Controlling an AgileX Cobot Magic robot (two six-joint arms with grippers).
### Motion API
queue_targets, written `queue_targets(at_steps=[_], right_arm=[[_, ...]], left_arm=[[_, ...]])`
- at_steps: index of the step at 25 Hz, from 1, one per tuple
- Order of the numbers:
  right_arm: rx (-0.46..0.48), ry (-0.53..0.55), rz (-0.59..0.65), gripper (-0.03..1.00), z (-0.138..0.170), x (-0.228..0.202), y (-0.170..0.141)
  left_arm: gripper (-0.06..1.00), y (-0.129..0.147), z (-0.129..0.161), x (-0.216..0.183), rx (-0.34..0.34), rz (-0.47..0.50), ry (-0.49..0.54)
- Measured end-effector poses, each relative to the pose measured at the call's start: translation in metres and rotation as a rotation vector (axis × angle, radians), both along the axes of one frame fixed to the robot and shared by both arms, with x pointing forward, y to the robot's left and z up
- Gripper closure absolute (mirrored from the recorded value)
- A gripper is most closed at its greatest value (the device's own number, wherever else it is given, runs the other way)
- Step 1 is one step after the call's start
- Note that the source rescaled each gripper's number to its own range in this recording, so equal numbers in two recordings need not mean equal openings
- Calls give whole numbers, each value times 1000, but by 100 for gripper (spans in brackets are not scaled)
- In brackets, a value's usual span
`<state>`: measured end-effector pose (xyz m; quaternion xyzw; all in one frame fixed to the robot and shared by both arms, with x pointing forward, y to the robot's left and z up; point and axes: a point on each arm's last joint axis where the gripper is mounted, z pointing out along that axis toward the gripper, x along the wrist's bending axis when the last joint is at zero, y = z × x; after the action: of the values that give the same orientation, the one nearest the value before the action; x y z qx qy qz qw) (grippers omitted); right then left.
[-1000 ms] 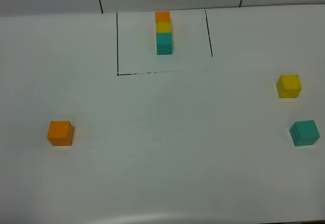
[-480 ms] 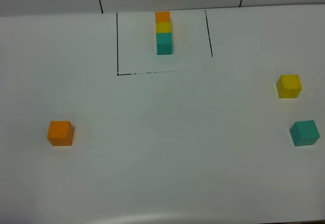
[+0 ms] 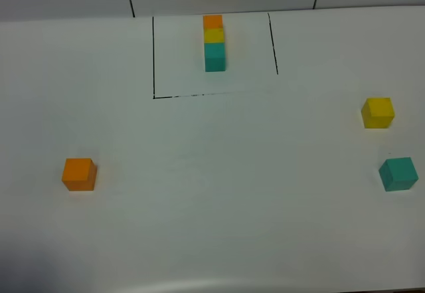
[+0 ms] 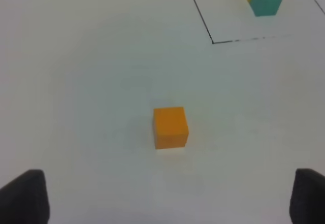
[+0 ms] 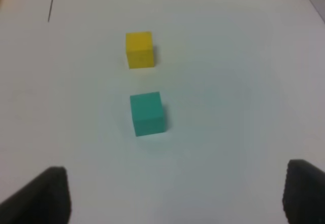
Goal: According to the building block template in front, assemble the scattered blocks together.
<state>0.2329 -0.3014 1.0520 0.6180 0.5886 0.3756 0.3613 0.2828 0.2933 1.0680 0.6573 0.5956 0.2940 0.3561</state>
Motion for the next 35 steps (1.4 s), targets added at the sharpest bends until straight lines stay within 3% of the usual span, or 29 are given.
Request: queue_targets(at_steps=[10, 18, 23, 27, 35], right_arm=[[1, 0, 0, 27, 0, 0, 0], [1, 0, 0, 27, 0, 0, 0], [1, 0, 0, 27, 0, 0, 0], [1, 0, 0, 27, 0, 0, 0], [1, 0, 0, 27, 0, 0, 0]], left_arm=[[-3, -16, -22, 114, -12, -44, 491], [-1, -25, -79, 188, -19, 0, 802], [0, -44, -105, 220, 37, -10, 892], [2, -56, -118, 236, 111, 36, 921], [4, -61, -148, 247, 123, 60, 941]])
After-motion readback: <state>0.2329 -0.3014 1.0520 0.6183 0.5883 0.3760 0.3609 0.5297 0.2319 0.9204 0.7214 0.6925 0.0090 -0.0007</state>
